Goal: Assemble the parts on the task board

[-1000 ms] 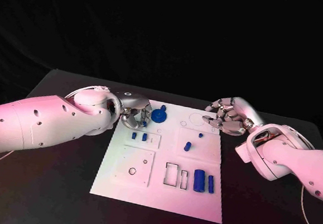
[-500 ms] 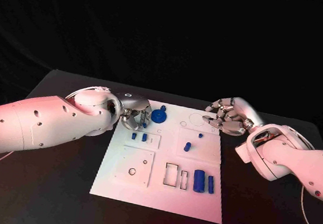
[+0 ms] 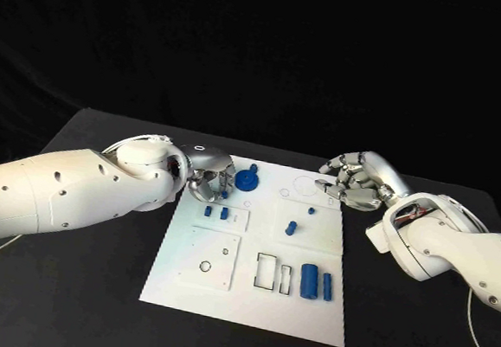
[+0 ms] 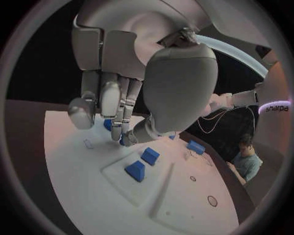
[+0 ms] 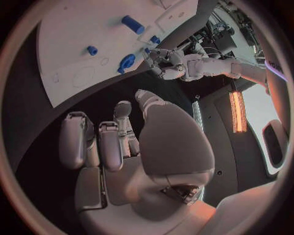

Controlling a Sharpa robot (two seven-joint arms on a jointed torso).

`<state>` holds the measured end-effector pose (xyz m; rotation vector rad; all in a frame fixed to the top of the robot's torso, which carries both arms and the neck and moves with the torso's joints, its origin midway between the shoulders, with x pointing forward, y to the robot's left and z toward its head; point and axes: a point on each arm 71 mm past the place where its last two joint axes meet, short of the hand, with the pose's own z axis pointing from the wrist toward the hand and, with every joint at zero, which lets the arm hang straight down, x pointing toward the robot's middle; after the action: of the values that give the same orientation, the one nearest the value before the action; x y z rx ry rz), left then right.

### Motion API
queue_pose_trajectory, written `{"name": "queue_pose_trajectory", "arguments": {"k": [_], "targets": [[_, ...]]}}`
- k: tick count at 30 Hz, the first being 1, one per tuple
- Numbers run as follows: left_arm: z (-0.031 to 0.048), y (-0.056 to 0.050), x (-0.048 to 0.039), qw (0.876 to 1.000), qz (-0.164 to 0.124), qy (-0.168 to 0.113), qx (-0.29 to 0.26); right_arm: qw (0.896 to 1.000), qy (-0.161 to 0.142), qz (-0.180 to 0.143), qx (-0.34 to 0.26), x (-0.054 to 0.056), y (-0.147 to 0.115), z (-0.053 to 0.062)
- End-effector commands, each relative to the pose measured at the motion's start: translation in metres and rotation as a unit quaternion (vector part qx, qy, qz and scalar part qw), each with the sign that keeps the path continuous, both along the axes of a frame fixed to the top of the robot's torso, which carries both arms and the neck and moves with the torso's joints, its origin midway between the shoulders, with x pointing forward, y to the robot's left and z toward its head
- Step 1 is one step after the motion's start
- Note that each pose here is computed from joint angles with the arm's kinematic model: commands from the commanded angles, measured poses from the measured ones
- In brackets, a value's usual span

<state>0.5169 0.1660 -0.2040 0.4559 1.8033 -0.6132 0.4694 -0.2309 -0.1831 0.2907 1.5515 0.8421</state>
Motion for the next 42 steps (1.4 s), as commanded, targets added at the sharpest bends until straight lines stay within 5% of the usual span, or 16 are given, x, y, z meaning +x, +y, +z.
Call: {"name": "queue_pose_trajectory", "arguments": {"k": [1,33,38,42], "targets": [[-0.0003,-0.001,0.0001,1.0,0.003,0.0,0.003,1.0,-0.002,0.002,-0.002,0.0,0.0,0.0],[0.0052,0.015,-0.0001,0.999,0.028,-0.013,-0.018,0.999,0.013,0.011,-0.04,0.002,-0.004,-0.005],[0.016,0.032,0.0019,0.993,0.063,0.0,-0.101,0.994,0.027,0.038,-0.098,0.003,-0.004,-0.011],[0.027,0.053,0.0045,0.96,0.116,0.053,-0.248,0.984,0.024,0.066,-0.166,0.002,-0.001,-0.015]]}}
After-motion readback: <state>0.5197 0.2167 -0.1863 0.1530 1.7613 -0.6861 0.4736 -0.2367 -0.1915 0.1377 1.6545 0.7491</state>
